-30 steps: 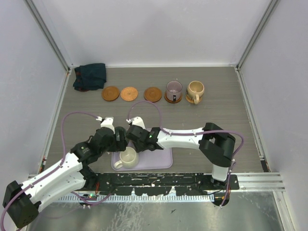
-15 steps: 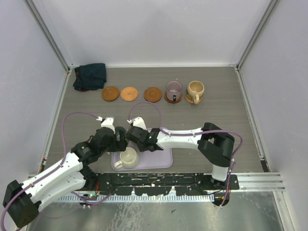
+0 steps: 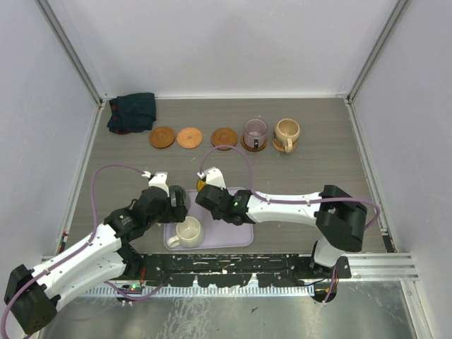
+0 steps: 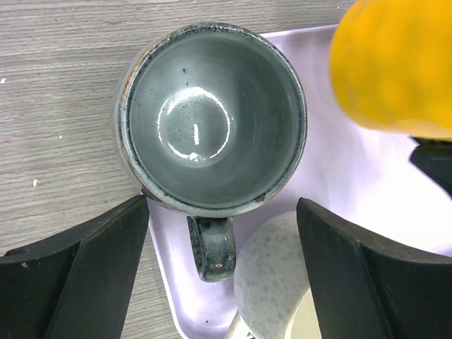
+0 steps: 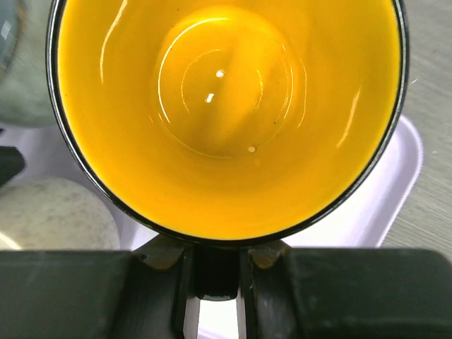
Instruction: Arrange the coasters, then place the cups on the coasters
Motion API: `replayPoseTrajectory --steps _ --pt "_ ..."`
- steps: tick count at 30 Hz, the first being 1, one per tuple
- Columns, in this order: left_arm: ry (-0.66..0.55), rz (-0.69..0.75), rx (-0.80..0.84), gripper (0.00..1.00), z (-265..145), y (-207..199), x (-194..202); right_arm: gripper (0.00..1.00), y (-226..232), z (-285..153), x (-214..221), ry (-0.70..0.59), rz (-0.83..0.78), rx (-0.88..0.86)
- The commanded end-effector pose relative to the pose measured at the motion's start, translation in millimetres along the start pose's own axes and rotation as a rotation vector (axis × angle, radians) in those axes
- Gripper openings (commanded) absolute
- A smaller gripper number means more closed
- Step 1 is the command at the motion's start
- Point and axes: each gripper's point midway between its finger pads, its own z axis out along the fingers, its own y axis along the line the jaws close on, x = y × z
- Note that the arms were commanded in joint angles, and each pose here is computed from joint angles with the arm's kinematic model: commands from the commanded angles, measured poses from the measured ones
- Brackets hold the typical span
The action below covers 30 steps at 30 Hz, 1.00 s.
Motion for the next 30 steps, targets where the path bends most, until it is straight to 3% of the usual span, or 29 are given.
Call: replayPoseTrajectory --steps 1,10,16,22,30 --pt "-0.041 -0.013 0.037 0.87 -1 -9 -10 0.01 0 -36 -74 -0.266 0.102 -0.009" --pt "-0.070 -0.009 0.056 0.87 0 -15 -19 0.01 -32 -33 -127 -0.362 0.112 0.134" --pt "-0.097 0.006 0.063 0.87 0 -18 -28 0.01 -66 -13 -193 -0.392 0.160 0.161" --pt "-0.113 0.022 0.045 0.87 0 -15 -32 0.01 -103 25 -236 -0.349 0.199 0.177" --pt "-0.100 0.018 0.071 0.87 1 -21 -30 0.01 -136 75 -261 -0.290 0.236 0.230"
